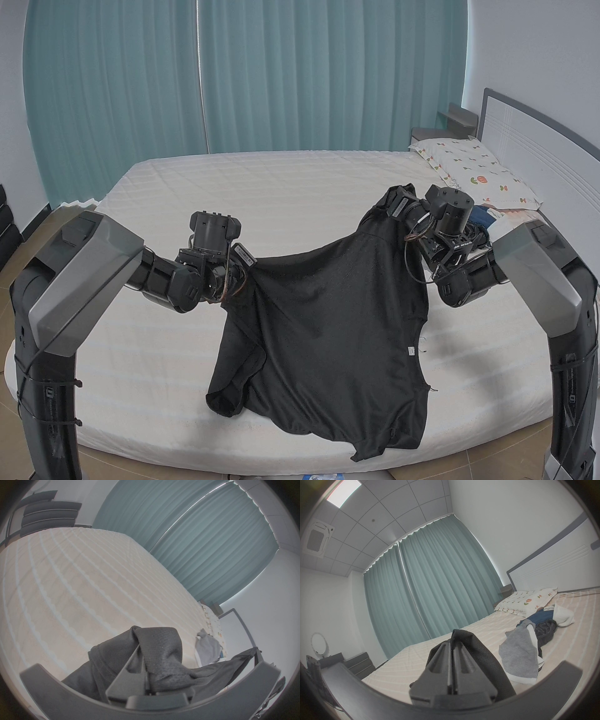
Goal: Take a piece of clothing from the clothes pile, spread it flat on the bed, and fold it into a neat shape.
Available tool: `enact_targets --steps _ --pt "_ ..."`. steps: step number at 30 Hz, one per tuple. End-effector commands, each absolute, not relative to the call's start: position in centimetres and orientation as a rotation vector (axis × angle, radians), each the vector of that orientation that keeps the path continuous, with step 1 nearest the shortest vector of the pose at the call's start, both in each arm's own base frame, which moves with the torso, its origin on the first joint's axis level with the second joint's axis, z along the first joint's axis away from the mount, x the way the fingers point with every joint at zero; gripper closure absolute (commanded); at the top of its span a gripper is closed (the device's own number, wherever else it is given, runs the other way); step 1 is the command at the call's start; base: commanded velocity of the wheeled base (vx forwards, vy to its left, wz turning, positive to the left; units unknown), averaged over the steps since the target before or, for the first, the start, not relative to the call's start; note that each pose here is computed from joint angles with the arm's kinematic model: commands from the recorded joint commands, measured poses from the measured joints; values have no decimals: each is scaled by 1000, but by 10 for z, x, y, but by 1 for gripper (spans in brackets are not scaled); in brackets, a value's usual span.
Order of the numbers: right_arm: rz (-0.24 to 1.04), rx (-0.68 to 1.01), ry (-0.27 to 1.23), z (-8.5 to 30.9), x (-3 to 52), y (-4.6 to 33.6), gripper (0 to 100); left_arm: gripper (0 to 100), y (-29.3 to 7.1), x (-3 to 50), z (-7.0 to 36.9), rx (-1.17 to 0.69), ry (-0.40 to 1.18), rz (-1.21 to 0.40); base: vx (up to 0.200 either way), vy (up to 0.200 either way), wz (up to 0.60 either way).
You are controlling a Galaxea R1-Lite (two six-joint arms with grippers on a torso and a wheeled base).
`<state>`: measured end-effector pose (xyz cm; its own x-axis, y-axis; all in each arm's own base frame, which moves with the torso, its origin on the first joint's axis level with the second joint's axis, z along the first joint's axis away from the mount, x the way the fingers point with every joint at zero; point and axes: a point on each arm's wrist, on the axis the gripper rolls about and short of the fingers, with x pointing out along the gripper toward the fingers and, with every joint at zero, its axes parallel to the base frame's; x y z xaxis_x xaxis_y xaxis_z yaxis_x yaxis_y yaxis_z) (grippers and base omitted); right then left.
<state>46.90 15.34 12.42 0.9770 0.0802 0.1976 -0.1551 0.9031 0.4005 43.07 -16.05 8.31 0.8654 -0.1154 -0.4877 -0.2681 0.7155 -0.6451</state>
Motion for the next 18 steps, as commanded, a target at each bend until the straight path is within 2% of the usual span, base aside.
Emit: enact_targets --steps 1,4,5,7,8,12,18 --pt "97 416 -133 83 481 162 100 100 -164 438 49 -749 570 142 0 0 0" --pt "92 408 -107 68 483 162 100 100 -166 443 40 -757 567 163 0 0 0" --pt "91 406 -102 65 483 162 0 100 -166 443 39 -765 568 166 0 0 0" --pt "91 401 -82 57 484 163 0 100 -165 444 38 -781 570 169 0 0 0" --pt "89 397 -70 54 484 163 0 0 -166 444 37 -785 572 170 0 0 0" --pt "91 341 -21 22 484 168 0 0 -166 451 24 -787 574 189 0 0 0" --pt "80 327 -10 19 485 162 0 0 -153 458 19 -780 545 245 0 0 0"
